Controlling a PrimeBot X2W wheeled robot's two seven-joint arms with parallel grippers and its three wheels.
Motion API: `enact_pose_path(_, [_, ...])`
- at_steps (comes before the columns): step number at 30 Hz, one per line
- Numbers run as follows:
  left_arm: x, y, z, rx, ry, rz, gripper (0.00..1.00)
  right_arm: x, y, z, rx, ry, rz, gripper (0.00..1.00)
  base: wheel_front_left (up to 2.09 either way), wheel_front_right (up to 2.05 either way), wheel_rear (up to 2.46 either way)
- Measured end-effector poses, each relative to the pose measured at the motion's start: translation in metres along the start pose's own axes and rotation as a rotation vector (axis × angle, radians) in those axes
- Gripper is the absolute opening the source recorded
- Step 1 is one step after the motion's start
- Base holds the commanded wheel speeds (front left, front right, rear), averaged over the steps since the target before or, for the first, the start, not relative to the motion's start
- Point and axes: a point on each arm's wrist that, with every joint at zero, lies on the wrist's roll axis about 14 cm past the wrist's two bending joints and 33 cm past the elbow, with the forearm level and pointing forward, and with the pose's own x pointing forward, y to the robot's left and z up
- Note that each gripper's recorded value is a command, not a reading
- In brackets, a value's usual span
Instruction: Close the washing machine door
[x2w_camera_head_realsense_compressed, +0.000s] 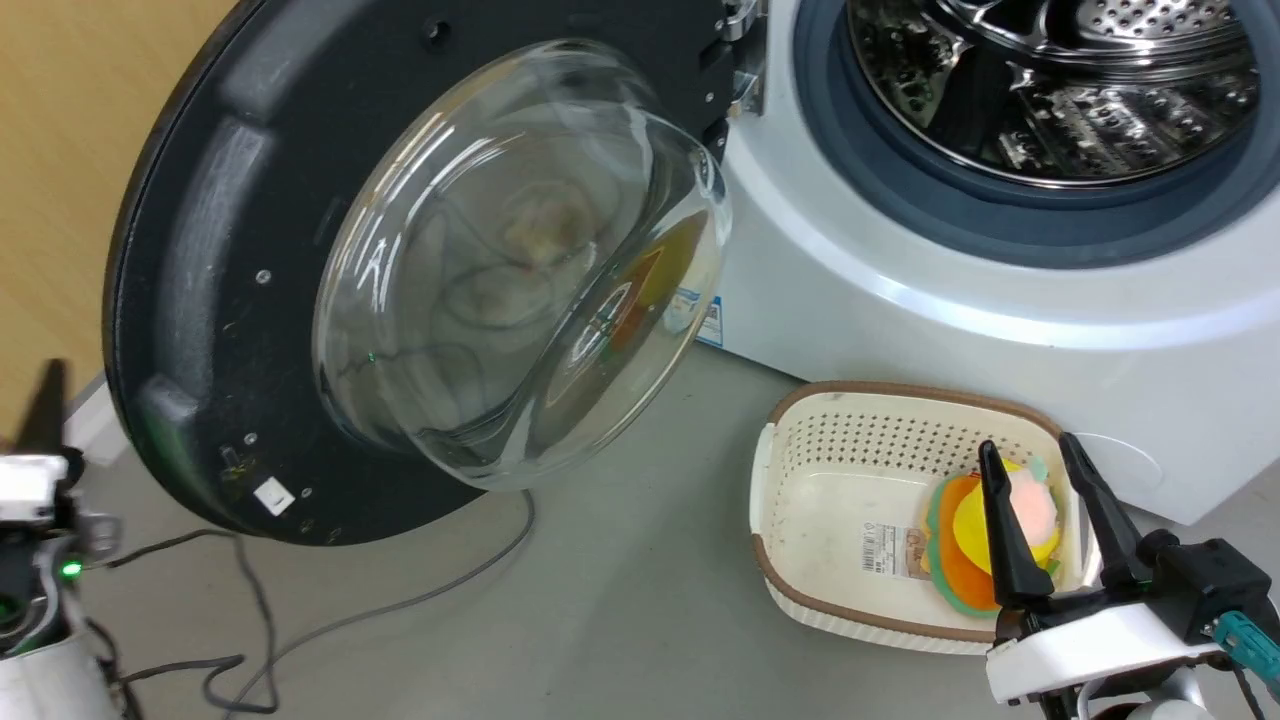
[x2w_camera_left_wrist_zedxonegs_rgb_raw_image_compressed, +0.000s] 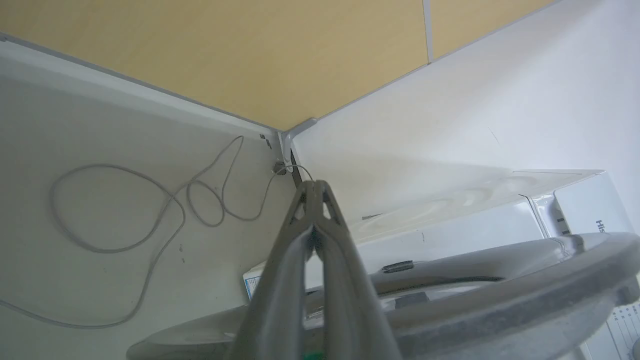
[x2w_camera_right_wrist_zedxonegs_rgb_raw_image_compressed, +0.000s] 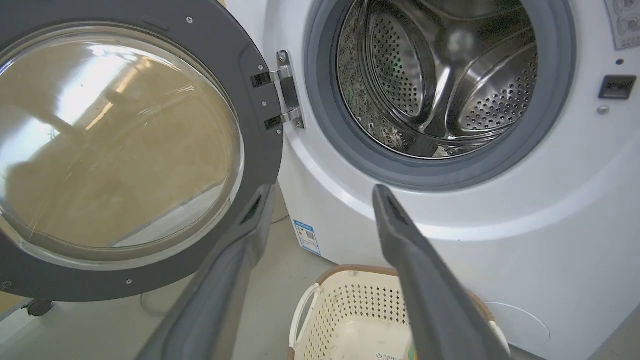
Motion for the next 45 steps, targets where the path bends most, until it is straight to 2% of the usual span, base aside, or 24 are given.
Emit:
enact_pose_path(5, [0.0,-0.006,-0.023,-0.043,0.1,-0.028,0.0,0.005,0.007,-0.003,0.017,-0.005,0.021,1.0,0.0,0.0,0.0])
enact_pose_path(12, [-0.009,-0.036,-0.035,-0.084,0.212,-0.153,0.0,0.009,0.009,-0.005,0.051,-0.014,0.026,1.0,0.0,0.0,0.0])
enact_pose_path(21, [-0.046,-0.044,-0.066,-0.128,0.375,-0.237,0.0,0.016,0.014,-0.007,0.079,-0.026,0.039,1.0,0.0,0.0,0.0])
enact_pose_path(29, [-0.08,-0.078,-0.095,-0.139,0.513,-0.38,0.0,0.019,0.021,-0.004,0.089,-0.044,0.056,1.0,0.0,0.0,0.0])
enact_pose_path(38, [-0.111,-0.128,-0.156,-0.097,0.73,-0.552,0.0,0.006,-0.001,0.01,0.068,-0.073,-0.011,1.0,0.0,0.0,0.0])
enact_pose_path(45, [-0.136,-0.163,-0.214,-0.09,0.927,-0.672,0.0,-0.018,-0.036,0.024,0.04,-0.102,-0.123,1.0,0.0,0.0,0.0])
